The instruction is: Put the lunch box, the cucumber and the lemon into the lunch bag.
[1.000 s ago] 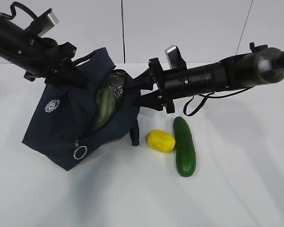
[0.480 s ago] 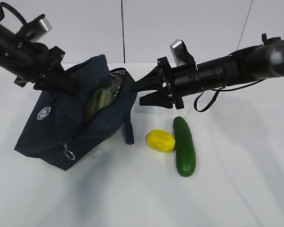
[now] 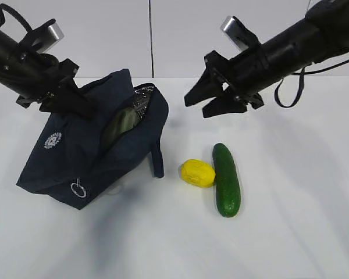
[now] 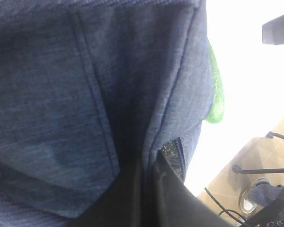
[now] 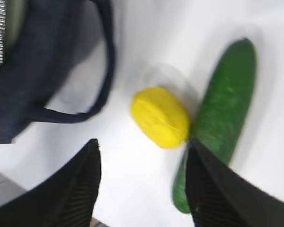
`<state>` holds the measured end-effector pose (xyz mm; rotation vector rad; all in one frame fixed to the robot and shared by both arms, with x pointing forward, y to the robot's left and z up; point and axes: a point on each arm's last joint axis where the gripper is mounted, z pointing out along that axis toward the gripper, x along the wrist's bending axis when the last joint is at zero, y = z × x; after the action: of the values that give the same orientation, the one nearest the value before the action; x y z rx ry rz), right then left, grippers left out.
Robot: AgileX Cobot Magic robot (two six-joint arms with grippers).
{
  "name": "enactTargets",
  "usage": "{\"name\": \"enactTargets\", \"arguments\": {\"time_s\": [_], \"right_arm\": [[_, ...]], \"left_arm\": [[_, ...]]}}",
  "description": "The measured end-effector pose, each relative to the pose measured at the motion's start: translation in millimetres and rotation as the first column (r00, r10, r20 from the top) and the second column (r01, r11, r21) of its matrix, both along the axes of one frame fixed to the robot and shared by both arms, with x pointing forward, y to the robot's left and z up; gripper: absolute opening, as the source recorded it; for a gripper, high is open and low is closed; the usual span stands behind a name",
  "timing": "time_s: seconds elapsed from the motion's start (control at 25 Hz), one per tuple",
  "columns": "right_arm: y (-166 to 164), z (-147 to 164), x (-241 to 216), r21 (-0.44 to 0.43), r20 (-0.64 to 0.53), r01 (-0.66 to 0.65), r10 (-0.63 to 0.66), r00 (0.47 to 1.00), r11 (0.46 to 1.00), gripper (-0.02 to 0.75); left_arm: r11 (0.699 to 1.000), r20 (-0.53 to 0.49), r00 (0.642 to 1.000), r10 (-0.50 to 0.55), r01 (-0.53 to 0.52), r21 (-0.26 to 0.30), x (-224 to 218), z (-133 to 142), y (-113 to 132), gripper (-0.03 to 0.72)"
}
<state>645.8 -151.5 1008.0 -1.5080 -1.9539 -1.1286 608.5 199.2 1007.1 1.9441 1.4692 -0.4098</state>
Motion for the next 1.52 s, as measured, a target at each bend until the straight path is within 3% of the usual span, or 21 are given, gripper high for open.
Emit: {"name": "enactTargets", "arguments": {"time_s": [0.24, 0.44, 0.52, 0.8, 1.52], "right_arm": [[-14.5, -1.1, -11.2, -0.298, -0.072, 0.046, -0.071, 0.995, 0.953, 0.424], [-2.8, -11.9, -22.6, -0.543, -0.092, 0.068, -0.139, 0.986, 0.837, 0.424], [2.6, -13.8, -25.2, -0.596, -0.077, 0.085, -0.163, 0.984, 0.799, 0.424], [5.0, -15.6, -22.1, -0.613, -0.042, 0.16, -0.234, 0.971, 0.774, 0.424], [7.9, -71.3, -5.4, -0.655, -0.083, 0.152, -0.27, 0.959, 0.74, 0.424]], "left_arm": [[1.0, 0.0, 1.0, 0.002, -0.002, 0.0, 0.2, 0.0, 0.7, -0.009], [1.0, 0.0, 1.0, 0.001, -0.001, 0.001, 0.2, 0.0, 0.7, -0.009], [1.0, 0.0, 1.0, 0.001, -0.001, 0.002, 0.1, -0.1, 0.8, -0.009], [1.0, 0.0, 1.0, 0.001, -0.001, 0.003, 0.1, -0.2, 0.8, -0.009], [1.0, 0.0, 1.0, 0.0, 0.0, 0.003, 0.1, -0.2, 0.8, -0.009]]}}
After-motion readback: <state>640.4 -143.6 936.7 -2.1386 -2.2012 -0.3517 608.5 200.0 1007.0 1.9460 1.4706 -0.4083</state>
